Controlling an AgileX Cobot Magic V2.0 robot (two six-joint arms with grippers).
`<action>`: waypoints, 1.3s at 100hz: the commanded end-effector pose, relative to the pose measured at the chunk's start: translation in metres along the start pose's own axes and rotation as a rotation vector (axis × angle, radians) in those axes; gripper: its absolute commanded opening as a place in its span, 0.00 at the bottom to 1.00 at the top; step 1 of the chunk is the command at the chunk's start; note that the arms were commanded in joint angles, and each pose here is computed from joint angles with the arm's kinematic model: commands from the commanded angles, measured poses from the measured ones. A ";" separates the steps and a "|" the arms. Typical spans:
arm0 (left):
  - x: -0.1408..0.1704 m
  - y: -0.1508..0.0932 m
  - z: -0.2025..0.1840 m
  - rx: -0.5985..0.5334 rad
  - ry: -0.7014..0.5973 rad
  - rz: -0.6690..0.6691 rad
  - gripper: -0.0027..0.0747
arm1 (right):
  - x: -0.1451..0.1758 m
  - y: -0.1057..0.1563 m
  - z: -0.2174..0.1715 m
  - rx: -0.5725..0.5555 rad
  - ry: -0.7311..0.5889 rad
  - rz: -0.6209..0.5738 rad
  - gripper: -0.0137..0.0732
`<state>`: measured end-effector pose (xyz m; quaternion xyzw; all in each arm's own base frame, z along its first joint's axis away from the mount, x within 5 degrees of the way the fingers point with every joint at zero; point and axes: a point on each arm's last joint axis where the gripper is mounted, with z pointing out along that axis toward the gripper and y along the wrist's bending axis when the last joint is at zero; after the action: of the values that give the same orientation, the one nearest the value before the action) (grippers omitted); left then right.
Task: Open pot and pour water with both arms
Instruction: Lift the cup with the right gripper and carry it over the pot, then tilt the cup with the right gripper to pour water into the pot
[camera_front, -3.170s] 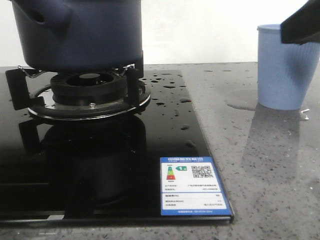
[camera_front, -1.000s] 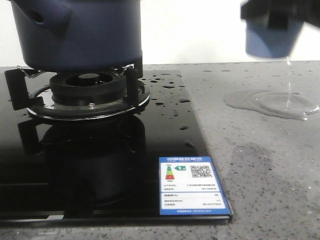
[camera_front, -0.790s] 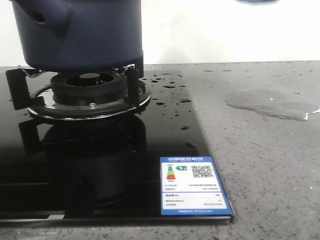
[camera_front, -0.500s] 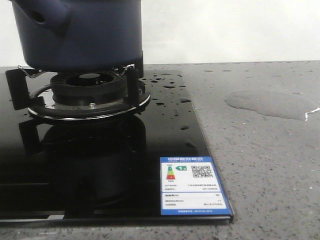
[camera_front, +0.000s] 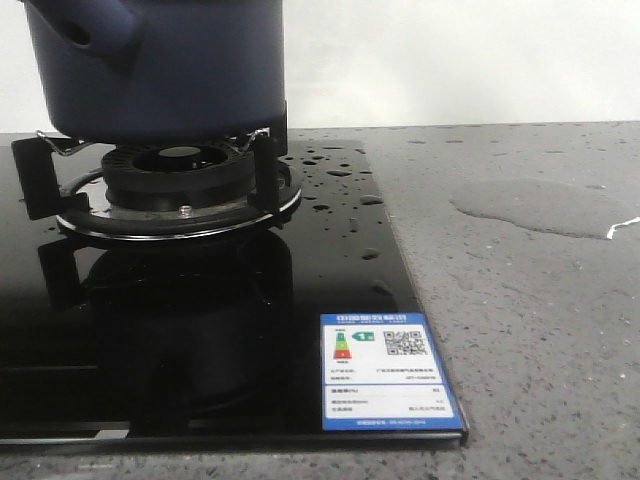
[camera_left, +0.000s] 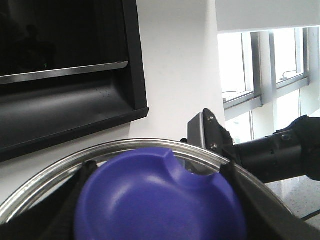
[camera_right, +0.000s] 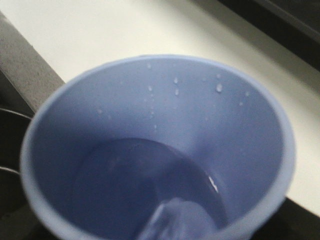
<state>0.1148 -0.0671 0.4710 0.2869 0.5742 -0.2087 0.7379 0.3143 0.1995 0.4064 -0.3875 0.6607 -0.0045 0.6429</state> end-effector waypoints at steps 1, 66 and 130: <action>-0.014 0.001 -0.003 -0.026 -0.077 -0.056 0.37 | -0.034 -0.009 -0.015 0.051 -0.161 -0.085 0.43; -0.015 0.001 -0.003 -0.020 -0.078 -0.059 0.37 | -0.013 0.031 0.028 0.008 -0.118 -0.746 0.43; -0.015 0.000 -0.003 -0.016 -0.077 -0.059 0.37 | -0.021 0.020 0.029 0.153 -0.063 -1.440 0.43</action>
<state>0.1150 -0.0673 0.4701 0.2853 0.5748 -0.2129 0.7368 0.3360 0.2502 0.3701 -0.7045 0.2682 -0.3955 0.5247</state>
